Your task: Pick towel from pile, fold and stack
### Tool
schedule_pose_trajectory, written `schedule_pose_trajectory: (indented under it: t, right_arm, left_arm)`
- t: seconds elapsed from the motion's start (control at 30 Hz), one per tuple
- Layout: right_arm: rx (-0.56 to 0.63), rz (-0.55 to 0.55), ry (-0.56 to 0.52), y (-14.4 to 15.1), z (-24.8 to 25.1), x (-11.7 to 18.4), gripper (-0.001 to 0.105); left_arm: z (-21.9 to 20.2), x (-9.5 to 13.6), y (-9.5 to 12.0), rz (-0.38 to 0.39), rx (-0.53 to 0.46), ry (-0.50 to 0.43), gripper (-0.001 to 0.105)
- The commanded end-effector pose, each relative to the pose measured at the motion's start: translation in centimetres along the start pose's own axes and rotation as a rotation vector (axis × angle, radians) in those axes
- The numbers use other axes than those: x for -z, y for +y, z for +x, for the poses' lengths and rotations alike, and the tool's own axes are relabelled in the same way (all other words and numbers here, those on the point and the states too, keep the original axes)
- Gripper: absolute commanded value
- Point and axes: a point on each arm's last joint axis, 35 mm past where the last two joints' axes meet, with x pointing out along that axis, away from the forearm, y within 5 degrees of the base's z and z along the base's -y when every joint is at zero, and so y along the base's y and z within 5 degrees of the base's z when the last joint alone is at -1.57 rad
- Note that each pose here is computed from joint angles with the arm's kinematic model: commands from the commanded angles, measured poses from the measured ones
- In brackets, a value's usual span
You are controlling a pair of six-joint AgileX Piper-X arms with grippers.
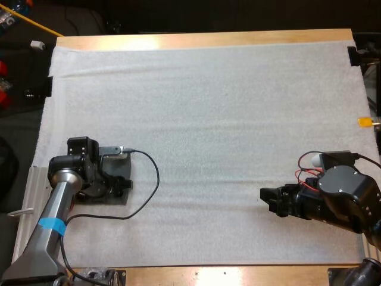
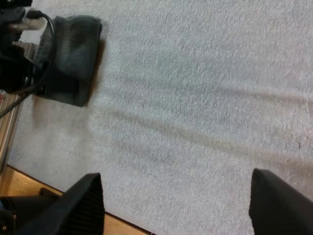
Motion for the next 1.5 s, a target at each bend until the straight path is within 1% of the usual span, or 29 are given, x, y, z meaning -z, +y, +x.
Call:
schedule_pose_trajectory:
  t: [0.0,0.13,0.23,0.3,0.4,0.47,0.53,0.6,0.67,0.77,0.83,1.03,1.17,1.3,1.33,1.47]
  right_arm:
    - [-0.011,-0.012,-0.005,0.1,-0.3,-0.1,0.062]
    - [-0.011,-0.012,-0.005,0.1,-0.3,-0.1,0.062]
    - [-0.011,-0.012,-0.005,0.1,-0.3,-0.1,0.062]
    - [-0.011,-0.012,-0.005,0.1,-0.3,-0.1,0.062]
    - [-0.011,-0.012,-0.005,0.1,-0.3,-0.1,0.062]
    - [-0.011,-0.01,-0.005,0.1,-0.3,-0.1,0.062]
    - [-0.011,-0.002,-0.005,0.1,-0.3,-0.1,0.062]
    - [-0.011,0.012,-0.005,0.1,-0.3,-0.1,0.062]
    - [-0.011,0.026,-0.005,0.1,-0.3,-0.1,0.062]
    - [-0.011,0.029,-0.005,0.1,-0.3,-0.1,0.062]
    - [-0.011,0.029,-0.005,0.1,-0.3,-0.1,0.062]
    - [-0.005,0.029,-0.008,0.1,-0.3,-0.1,0.062]
    - [-0.008,0.028,-0.015,0.1,-0.3,-0.2,0.062]
    - [-0.008,0.027,-0.015,0.1,-0.3,-0.2,0.062]
    - [-0.008,0.027,-0.015,0.1,-0.3,-0.2,0.062]
    - [-0.011,0.026,-0.021,0.1,-0.3,-0.2,0.062]
  left_arm:
    - [-0.9,-0.5,-0.1,-0.01,-0.001,-0.038,0.068]
    - [-2.2,-1.9,-0.4,-0.006,0.03,-0.104,0.068]
    - [-2.6,-2.8,-0.6,-0.003,0.056,-0.179,0.068]
    - [-2.6,-3.4,-0.7,-0.023,0.065,-0.223,0.068]
    - [-1.9,-4.1,-0.8,-0.044,0.074,-0.246,0.068]
    - [-1.1,-4.5,-0.9,-0.051,0.085,-0.239,0.068]
    - [-0.1,-4.9,-0.9,-0.081,0.094,-0.225,0.068]
    - [1.2,-5.2,-0.9,-0.109,0.093,-0.197,0.068]
    - [2.3,-5.3,-1.0,-0.114,0.098,-0.162,0.068]
    - [3.4,-5.5,-1.1,-0.135,0.144,-0.111,0.068]
    - [3.4,-5.7,-1.2,-0.144,0.164,-0.107,0.068]
    - [0.6,-7.0,-1.5,-0.145,0.174,-0.128,0.068]
    - [-3.3,-7.4,-1.8,-0.127,0.192,-0.21,0.068]
    - [-7.2,-6.6,-1.8,-0.091,0.211,-0.317,0.068]
    - [-7.6,-6.3,-1.8,-0.09,0.213,-0.327,0.068]
    - [-10.9,-4.5,-1.6,-0.04,0.219,-0.404,0.068]
